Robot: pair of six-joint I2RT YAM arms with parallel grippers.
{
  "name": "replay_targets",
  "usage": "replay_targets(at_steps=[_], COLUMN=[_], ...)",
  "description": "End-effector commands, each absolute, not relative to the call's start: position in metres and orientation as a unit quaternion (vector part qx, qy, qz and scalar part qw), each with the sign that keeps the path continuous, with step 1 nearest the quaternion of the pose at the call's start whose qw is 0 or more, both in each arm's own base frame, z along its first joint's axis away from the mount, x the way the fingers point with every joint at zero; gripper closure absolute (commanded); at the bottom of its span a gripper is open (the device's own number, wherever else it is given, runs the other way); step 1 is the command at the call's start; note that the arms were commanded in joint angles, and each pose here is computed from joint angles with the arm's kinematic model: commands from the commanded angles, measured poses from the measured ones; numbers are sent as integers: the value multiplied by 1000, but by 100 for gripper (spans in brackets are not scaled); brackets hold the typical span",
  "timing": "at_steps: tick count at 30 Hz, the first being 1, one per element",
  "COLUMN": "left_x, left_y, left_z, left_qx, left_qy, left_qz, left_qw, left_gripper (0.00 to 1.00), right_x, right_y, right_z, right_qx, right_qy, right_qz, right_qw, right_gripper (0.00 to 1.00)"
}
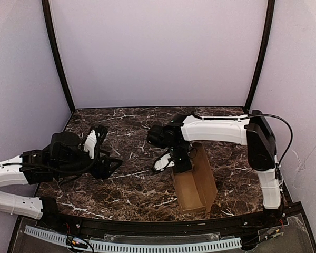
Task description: Fold the paper box
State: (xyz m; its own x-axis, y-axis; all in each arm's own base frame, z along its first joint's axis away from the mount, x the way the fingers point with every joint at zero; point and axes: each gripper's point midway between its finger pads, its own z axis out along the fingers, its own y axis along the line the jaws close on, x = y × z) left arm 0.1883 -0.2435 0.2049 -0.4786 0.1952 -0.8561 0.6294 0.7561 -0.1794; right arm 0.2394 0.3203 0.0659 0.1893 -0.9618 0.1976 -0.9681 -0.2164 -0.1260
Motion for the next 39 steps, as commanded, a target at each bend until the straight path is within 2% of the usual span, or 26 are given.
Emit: replay_targets(at_steps=[1, 3, 6, 13, 24, 30, 33, 35, 39], left_x=[185, 185, 185, 186, 194, 204, 209, 214, 215], left_y=[-235, -233, -232, -237, -266, -301, -323, -342, -381], left_z=[192, 192, 191, 192, 186, 181, 170, 171, 160], left_qx=[249, 248, 246, 248, 276, 310, 328, 340, 378], left_qy=[834, 835, 836, 834, 834, 833, 834, 830, 821], left_qz=[-233, -231, -230, -235, -238, -239, -244, -255, -282], left_qw=[434, 434, 434, 432, 414, 390, 371, 362, 322], left_gripper=[31, 32, 31, 31, 30, 29, 28, 27, 27], right_x=[245, 246, 249, 251, 274, 288, 292, 287, 283], right_y=[328, 333, 336, 347, 354, 325, 303, 289, 268], right_z=[73, 79, 87, 120, 230, 283, 309, 322, 317], right_qx=[775, 776, 775, 763, 664, 569, 502, 471, 433], right_qy=[-617, -617, -615, -629, -674, -696, -714, -722, -742], right_qz=[133, 135, 142, 122, 90, 98, 82, 59, 34], right_qw=[1, -11, -26, -82, -312, -427, -481, -504, -510], right_gripper=[92, 81, 72, 62, 50, 42, 30, 25, 21])
